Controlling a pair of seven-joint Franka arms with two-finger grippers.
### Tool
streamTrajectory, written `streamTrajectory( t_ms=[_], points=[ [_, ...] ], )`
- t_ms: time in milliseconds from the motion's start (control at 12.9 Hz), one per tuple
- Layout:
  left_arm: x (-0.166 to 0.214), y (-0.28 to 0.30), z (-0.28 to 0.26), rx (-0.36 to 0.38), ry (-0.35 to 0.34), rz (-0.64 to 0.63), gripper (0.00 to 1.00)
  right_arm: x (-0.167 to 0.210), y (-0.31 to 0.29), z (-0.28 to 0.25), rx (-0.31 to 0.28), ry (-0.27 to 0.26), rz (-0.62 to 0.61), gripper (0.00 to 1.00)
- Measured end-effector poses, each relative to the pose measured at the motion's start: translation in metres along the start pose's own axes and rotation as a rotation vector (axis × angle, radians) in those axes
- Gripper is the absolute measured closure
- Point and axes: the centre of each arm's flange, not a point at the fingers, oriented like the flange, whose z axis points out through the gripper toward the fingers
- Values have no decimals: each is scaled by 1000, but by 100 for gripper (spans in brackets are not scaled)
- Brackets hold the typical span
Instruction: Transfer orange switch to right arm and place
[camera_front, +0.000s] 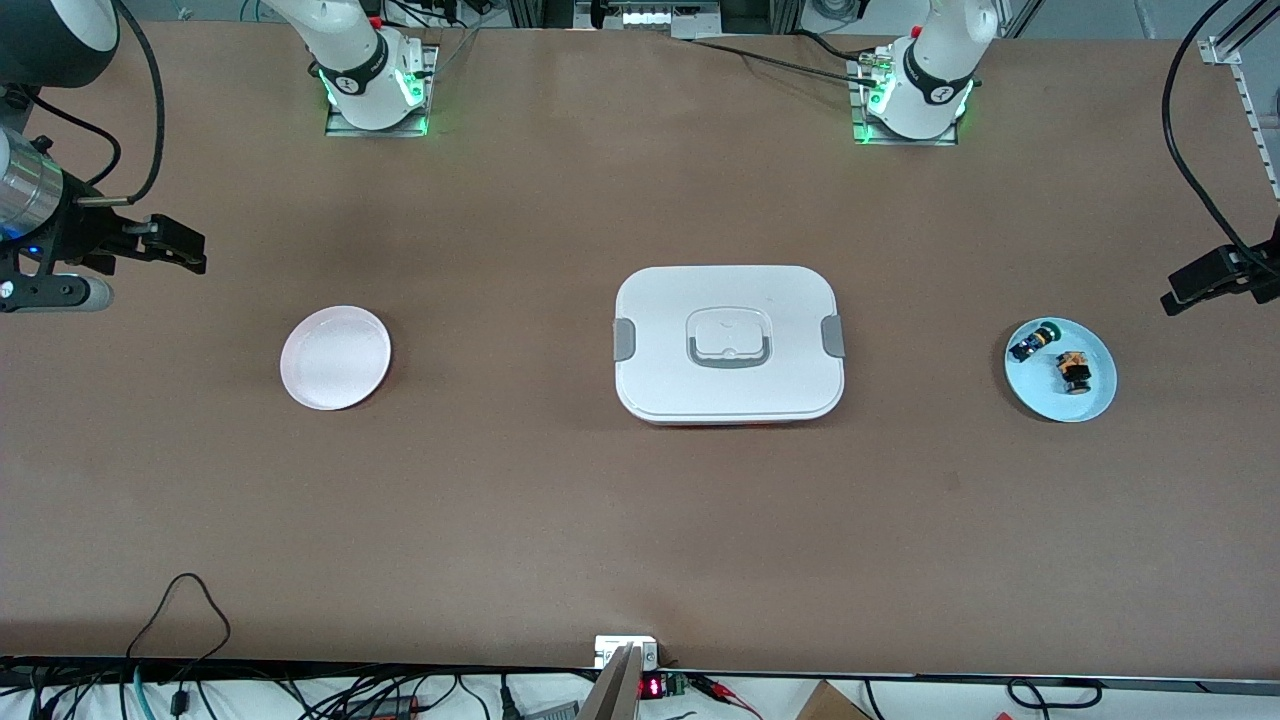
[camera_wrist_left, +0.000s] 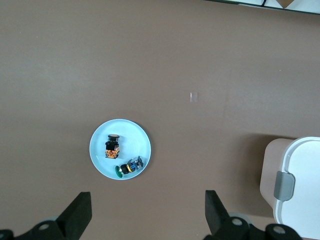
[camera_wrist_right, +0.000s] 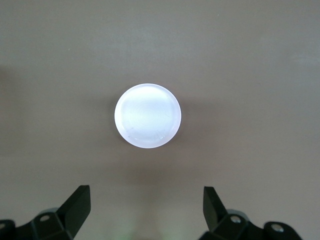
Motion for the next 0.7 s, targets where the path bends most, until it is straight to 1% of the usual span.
streamTrajectory(
  t_ms=[697],
  points=[
    [0,5,2,-1,-3,42,0,0,0,1,0,-2,0,0]
  ],
)
